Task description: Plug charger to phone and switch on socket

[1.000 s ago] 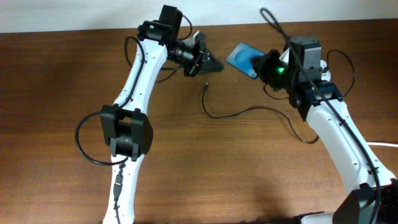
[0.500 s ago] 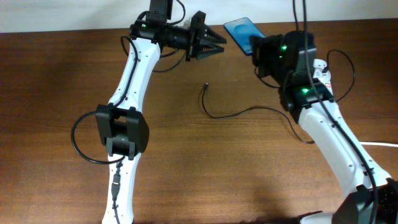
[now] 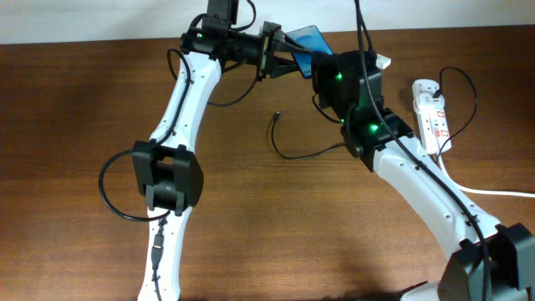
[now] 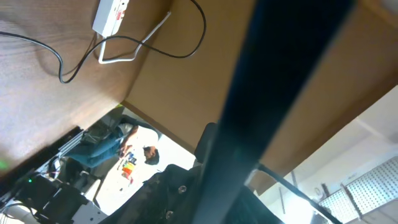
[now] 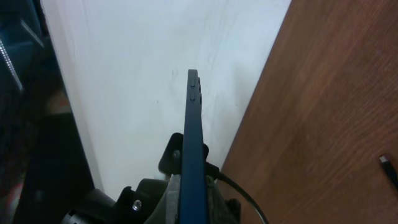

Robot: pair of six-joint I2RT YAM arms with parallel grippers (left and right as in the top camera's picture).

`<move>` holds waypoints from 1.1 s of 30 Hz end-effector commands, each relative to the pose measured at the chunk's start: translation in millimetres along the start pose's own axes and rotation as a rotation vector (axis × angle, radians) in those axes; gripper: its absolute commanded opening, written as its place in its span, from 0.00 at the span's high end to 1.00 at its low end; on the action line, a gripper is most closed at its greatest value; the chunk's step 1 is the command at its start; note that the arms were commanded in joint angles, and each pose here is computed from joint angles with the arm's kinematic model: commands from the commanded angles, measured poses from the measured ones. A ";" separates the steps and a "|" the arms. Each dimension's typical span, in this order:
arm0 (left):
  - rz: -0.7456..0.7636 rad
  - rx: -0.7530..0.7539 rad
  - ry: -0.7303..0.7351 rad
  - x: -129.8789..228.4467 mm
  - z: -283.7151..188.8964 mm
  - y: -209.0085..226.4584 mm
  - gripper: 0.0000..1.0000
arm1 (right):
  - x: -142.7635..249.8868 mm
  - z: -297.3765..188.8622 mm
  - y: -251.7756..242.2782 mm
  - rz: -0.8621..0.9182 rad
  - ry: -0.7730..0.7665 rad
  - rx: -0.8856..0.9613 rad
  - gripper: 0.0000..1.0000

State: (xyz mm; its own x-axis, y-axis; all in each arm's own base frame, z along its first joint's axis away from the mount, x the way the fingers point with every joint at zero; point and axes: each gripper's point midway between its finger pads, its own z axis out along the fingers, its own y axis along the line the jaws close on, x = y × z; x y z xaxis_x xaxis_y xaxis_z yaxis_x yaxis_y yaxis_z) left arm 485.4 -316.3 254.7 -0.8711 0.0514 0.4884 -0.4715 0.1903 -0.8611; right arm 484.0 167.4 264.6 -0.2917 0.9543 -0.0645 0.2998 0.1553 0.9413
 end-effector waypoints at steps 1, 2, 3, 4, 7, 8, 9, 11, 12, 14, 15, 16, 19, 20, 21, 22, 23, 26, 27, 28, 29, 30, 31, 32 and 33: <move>-0.016 -0.008 -0.032 -1.0 1.8 -3.7 0.73 | 9.7 -2.3 19.0 -0.001 0.016 -0.054 0.96; -0.016 -0.010 -0.043 -3.0 1.8 -3.1 0.77 | 9.5 -2.4 20.6 0.000 0.015 -0.060 0.96; -0.017 -0.016 -0.065 -6.7 1.6 -2.1 0.80 | 9.3 -2.5 22.4 0.000 0.015 -0.068 0.96; -0.017 -0.020 -0.082 -9.7 1.3 -1.4 0.81 | 9.4 -2.5 22.5 0.000 0.015 -0.068 0.96; -0.017 -0.034 -0.141 -19.7 0.2 1.1 0.83 | 9.6 -2.5 22.3 0.006 0.016 -0.067 0.96; -0.027 -0.038 -0.163 -23.3 -0.2 2.0 0.83 | 9.6 -2.5 22.3 0.022 0.016 -0.067 0.96; -0.044 -0.043 -0.182 -26.2 0.7 3.0 0.83 | 9.6 -2.6 22.7 0.023 0.016 -0.069 0.96; -0.083 -0.053 -0.228 -32.9 2.8 5.5 0.80 | 9.5 -2.7 24.9 0.023 0.016 -0.078 0.96; -0.097 -0.055 -0.233 -33.2 4.4 6.0 0.79 | 9.5 -2.7 25.2 0.023 0.016 -0.079 0.96; -0.150 -0.056 -0.220 -29.0 12.9 6.8 0.77 | 9.2 -2.9 26.8 0.024 0.015 -0.086 0.96; -0.186 -0.058 -0.212 -25.8 19.1 7.3 0.76 | 9.2 -2.9 26.9 0.024 0.015 -0.086 0.96; -0.212 -0.060 -0.207 -23.5 23.9 7.9 0.76 | 9.2 -2.9 27.8 0.025 0.015 -0.090 0.96; -0.215 -0.063 -0.201 -21.6 27.4 8.3 0.77 | 9.1 -3.3 31.2 0.026 0.015 -0.104 0.96; -0.216 -0.064 -0.201 -21.8 27.5 8.5 0.82 | 9.1 -3.4 32.4 0.027 0.015 -0.109 0.96; -0.215 -0.064 -0.201 -21.8 27.5 8.5 0.92 | 9.0 -3.6 34.2 0.027 0.015 -0.116 0.96; -0.215 -0.064 -0.201 -21.8 27.5 8.5 0.99 | 8.9 -3.8 35.6 0.028 0.015 -0.121 0.96; -0.214 -0.064 -0.201 -21.8 27.5 8.5 1.00 | 8.8 -4.1 37.9 0.029 0.015 -0.131 0.96; -0.193 -0.066 -0.204 -22.5 27.1 8.6 1.00 | 7.5 -5.1 44.6 0.032 0.012 -0.158 0.96; -0.164 -0.071 -0.219 -25.3 26.1 9.2 1.00 | 7.4 -5.2 45.8 0.032 0.012 -0.164 0.96; -0.124 -0.075 -0.223 -26.2 25.6 9.3 1.00 | 7.4 -5.3 45.9 0.032 0.012 -0.164 0.96; -0.090 -0.079 -0.225 -27.0 24.8 9.3 1.00 | 7.2 -5.3 45.8 0.032 0.011 -0.163 0.96; -0.040 -0.084 -0.226 -27.5 23.9 9.0 1.00 | 6.8 -5.1 45.6 0.032 0.010 -0.163 0.96; 0.012 -0.089 -0.225 -28.4 22.3 9.0 1.00 | 6.9 -5.1 45.6 0.032 0.011 -0.163 0.96; 0.083 -0.095 -0.227 -29.8 19.6 8.7 1.00 | 6.9 -5.1 45.6 0.032 0.011 -0.163 0.96; 0.172 -0.103 -0.228 -31.4 16.1 8.3 1.00 | 7.1 -5.2 45.3 0.031 0.012 -0.161 0.96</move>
State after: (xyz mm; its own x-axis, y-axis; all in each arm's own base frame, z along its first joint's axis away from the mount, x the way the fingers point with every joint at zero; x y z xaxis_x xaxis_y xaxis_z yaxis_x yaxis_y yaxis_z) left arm 506.3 -326.6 250.0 -0.8983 -0.1343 0.4183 -0.4389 0.2342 -0.8675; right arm 497.1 156.2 261.8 -0.2016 0.9795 -0.0012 0.2924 0.0613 0.9543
